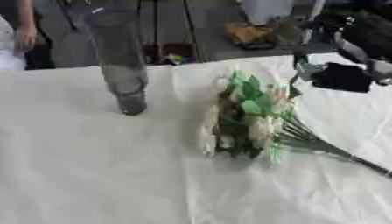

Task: Arrange flowers into the vase.

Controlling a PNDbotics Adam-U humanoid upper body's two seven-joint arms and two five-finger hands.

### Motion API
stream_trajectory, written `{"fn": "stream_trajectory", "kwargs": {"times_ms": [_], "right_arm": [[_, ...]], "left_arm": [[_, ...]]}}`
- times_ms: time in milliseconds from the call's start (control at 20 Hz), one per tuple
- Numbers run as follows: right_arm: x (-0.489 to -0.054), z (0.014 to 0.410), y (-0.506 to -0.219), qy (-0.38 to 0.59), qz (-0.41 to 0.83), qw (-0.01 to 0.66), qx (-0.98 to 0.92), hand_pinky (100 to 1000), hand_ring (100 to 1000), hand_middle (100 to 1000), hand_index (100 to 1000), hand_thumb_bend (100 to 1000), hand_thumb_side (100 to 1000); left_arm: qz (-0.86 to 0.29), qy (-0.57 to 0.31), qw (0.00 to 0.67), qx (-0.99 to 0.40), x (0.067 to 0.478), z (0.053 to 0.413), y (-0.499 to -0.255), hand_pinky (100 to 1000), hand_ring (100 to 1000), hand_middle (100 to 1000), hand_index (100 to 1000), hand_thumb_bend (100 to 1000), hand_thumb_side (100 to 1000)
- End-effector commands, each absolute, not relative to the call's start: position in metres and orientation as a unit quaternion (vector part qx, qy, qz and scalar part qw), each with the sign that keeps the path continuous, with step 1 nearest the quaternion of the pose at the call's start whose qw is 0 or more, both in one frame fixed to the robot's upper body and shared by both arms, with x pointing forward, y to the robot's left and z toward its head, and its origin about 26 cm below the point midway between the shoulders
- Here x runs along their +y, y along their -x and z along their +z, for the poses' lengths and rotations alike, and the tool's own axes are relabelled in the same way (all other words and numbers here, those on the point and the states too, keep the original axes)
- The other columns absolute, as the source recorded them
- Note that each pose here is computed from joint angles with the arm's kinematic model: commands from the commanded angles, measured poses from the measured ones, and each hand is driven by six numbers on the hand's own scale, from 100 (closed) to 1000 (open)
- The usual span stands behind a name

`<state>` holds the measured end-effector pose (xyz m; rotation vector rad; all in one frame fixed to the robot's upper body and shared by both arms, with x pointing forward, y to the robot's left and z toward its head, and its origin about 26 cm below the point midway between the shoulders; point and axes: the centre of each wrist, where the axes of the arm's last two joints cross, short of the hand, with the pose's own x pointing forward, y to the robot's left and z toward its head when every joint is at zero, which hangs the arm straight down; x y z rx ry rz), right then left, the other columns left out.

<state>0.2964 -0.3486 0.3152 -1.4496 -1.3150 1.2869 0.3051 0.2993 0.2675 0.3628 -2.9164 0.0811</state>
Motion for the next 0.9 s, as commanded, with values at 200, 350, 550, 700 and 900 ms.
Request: {"fn": "stream_trajectory", "kwargs": {"times_ms": [200, 350, 550, 700, 900], "right_arm": [[-0.354, 0.318, -0.288, 0.567, 0.491, 0.424, -0.507, 961, 1000, 992, 1000, 430, 934], [-0.356, 0.313, -0.288, 0.556, 0.493, 0.446, -0.498, 970, 1000, 1000, 1000, 549, 872], [-0.358, 0.307, -0.291, 0.539, 0.500, 0.477, -0.482, 984, 1000, 1000, 1000, 435, 721], [-0.359, 0.305, -0.293, 0.531, 0.500, 0.487, -0.480, 980, 1000, 1000, 1000, 441, 719], [-0.359, 0.302, -0.295, 0.529, 0.499, 0.492, -0.478, 974, 1000, 1000, 1000, 484, 752]], "left_arm": [[0.021, -0.126, 0.082, -0.988, 0.301, 0.278, -0.301, 812, 945, 929, 959, 167, 1000], [0.023, -0.125, 0.082, -0.988, 0.301, 0.278, -0.301, 812, 945, 929, 958, 167, 1000], [0.024, -0.124, 0.082, -0.989, 0.300, 0.278, -0.301, 812, 945, 928, 958, 167, 1000], [0.025, -0.123, 0.082, -0.989, 0.299, 0.278, -0.301, 812, 945, 928, 957, 166, 1000], [0.025, -0.122, 0.082, -0.989, 0.299, 0.278, -0.301, 812, 945, 924, 956, 161, 1000]]}}
